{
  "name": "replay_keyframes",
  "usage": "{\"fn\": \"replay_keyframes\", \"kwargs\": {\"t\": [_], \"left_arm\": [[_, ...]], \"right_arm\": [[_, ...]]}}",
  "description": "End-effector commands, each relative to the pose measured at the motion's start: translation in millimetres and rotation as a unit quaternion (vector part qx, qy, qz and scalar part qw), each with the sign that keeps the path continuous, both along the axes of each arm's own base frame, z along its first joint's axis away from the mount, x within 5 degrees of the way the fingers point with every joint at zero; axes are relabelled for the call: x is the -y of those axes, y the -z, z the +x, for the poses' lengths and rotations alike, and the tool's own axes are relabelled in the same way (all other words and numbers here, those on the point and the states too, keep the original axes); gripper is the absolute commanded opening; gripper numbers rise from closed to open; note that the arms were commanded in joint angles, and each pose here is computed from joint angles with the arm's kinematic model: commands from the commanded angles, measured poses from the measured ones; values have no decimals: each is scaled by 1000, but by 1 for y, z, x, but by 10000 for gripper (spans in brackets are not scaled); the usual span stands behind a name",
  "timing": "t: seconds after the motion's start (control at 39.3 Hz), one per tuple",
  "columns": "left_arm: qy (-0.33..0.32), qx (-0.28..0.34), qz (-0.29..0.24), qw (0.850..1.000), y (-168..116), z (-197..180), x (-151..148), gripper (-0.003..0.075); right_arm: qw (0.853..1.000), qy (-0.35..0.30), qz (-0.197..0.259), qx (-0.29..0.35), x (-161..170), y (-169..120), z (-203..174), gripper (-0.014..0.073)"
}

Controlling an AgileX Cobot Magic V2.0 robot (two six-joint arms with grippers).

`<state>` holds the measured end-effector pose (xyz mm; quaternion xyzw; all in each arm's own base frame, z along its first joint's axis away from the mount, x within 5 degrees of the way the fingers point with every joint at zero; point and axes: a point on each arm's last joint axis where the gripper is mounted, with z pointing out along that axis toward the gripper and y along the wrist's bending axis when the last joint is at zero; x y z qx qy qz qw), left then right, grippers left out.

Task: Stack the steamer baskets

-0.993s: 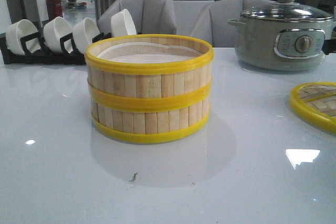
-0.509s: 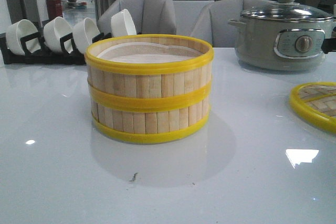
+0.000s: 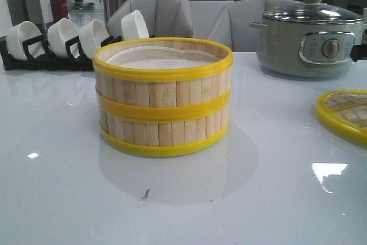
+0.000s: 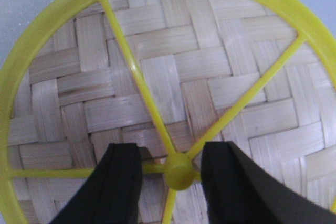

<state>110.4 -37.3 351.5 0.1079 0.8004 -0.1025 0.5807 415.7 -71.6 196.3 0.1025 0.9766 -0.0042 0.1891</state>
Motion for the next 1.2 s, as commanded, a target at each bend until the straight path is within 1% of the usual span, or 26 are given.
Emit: {"fn": "replay_keyframes", "kwargs": {"t": [0.0, 0.18, 0.23, 0.31, 0.46, 0.53, 0.74, 0.87, 0.99, 1.17], "left_arm": [[9, 49, -20, 999, -16, 0, 2, 85], [9, 49, -20, 999, -16, 0, 2, 85], [9, 49, -20, 999, -16, 0, 2, 85], [9, 49, -20, 999, -16, 0, 2, 85], [9, 49, -20, 999, -16, 0, 2, 85], [9, 49, -20, 999, -16, 0, 2, 85], [9, 49, -20, 999, -16, 0, 2, 85], [9, 49, -20, 999, -16, 0, 2, 85], [9, 49, -20, 999, -16, 0, 2, 85], [9, 49, -20, 999, -16, 0, 2, 85]], "right_arm": [[999, -1, -15, 49, 4, -27, 3, 392], [999, -1, -14, 45, 4, -26, 3, 390], [999, -1, -14, 42, 4, -26, 3, 369], [999, -1, -13, 37, 4, -26, 2, 298], [999, -1, -11, 30, 4, -25, 1, 107], [1000, -1, -11, 28, 3, -25, 0, 43], [1000, -1, -10, 24, 3, -25, 0, 56], [1000, -1, -7, 28, 2, -31, 0, 56], [999, -10, -6, 43, -7, -50, -1, 56], [994, -37, -12, 99, -30, -98, 0, 56]]}}
